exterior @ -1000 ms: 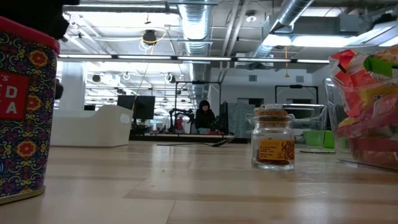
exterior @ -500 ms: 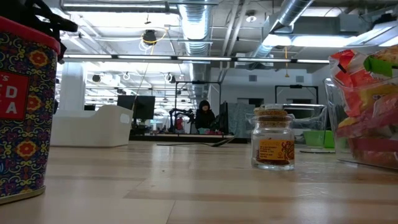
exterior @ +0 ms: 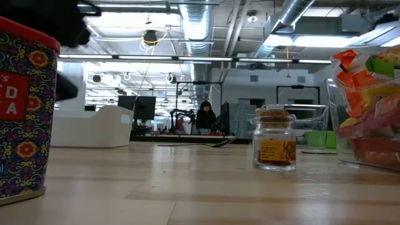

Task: Pick & Place Food Item
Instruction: Put the orange seasoning pack into the top transparent bin

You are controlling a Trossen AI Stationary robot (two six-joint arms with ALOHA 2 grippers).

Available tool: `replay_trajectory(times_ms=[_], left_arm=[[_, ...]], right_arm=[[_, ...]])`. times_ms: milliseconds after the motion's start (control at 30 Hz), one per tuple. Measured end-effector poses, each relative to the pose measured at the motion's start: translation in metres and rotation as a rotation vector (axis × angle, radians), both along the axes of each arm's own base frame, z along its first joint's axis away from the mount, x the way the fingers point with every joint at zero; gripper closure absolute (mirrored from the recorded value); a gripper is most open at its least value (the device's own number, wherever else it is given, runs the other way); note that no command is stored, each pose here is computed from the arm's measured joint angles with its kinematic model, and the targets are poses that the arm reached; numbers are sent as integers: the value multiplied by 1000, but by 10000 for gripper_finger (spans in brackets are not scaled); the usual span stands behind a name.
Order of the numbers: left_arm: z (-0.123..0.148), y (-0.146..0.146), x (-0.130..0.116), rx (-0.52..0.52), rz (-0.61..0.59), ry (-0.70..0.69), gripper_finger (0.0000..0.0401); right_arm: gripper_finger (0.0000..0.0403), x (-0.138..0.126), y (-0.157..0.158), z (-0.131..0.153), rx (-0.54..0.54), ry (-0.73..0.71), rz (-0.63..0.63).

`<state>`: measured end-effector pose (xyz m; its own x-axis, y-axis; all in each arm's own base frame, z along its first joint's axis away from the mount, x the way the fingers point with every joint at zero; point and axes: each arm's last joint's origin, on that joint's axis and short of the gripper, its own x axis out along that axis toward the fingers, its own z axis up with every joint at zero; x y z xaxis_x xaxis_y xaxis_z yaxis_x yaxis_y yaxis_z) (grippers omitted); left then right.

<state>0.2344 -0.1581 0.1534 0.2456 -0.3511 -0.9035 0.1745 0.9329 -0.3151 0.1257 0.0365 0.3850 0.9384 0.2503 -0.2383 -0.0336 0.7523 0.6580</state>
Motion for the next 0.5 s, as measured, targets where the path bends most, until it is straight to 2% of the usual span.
replay_trajectory(times_ms=[267, 500], left_arm=[[49, 31, -2, 25, 144, -203, 379], [89, 69, 1, -38, 283, -404, 379]], right_arm=[[268, 1, -3, 0, -24, -7, -20], [268, 2, -6, 0, -38, -11, -41]])
